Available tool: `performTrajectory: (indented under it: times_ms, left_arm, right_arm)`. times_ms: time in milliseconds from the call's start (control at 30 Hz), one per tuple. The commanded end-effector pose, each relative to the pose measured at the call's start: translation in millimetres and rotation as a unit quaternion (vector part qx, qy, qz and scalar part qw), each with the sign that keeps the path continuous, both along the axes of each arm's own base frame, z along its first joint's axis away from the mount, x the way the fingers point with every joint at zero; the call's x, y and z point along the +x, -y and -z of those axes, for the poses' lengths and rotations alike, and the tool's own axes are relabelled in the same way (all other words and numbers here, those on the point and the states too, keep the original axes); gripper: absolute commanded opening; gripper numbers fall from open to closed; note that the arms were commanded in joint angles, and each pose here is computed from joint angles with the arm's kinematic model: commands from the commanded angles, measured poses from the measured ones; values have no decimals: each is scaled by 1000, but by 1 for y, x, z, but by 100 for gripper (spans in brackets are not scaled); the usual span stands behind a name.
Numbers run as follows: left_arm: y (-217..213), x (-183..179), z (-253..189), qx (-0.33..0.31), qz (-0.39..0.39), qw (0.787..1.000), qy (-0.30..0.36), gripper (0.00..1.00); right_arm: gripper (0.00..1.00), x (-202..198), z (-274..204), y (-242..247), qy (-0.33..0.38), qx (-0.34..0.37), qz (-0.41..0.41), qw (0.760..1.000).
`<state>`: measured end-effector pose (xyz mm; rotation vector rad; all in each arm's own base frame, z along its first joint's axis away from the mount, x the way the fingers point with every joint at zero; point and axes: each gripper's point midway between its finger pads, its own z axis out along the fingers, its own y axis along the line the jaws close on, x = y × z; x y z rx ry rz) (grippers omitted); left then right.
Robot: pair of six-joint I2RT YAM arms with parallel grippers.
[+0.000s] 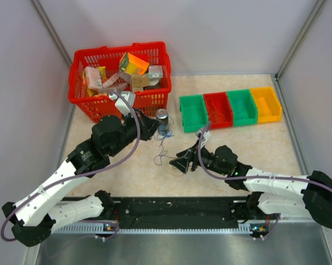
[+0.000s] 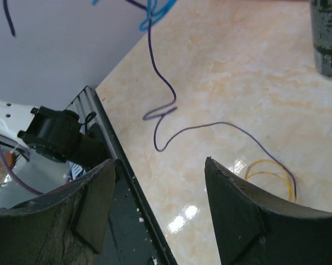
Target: Untangle the cables
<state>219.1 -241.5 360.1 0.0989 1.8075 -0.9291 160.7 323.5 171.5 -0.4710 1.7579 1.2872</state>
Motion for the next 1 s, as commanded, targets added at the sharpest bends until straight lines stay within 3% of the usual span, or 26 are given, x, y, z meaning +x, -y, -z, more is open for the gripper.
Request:
performTrajectory:
  times_ms: [0,233,500,567,667,833,967]
  left_arm:
    - [5,-2,-7,-3,17,1000,13,0]
    - [21,-12,19,30,73,997,-18,0]
    - [49,-29,34,20,161,986,-31,0]
    - [58,-35,38,19,191,981,-37,0]
    - [66,-38,46,26,214,975,-56,0]
    - [69,-38,55,29,215,974,-70,0]
    - [70,-38,50,18,218,974,-58,0]
  right_arm:
    - [66,16,-42,-1,46,-12,32,998]
    - [70,15,-72,17,108,-27,42,993]
    - [66,-7,-76,0,116,-9,-36,993]
    - [59,-3,-70,4,109,-18,-22,994]
    - [34,1,-60,14,99,-39,2,994]
    - [1,10,-32,48,83,-66,75,992]
    - [0,17,-16,74,66,-73,138,985]
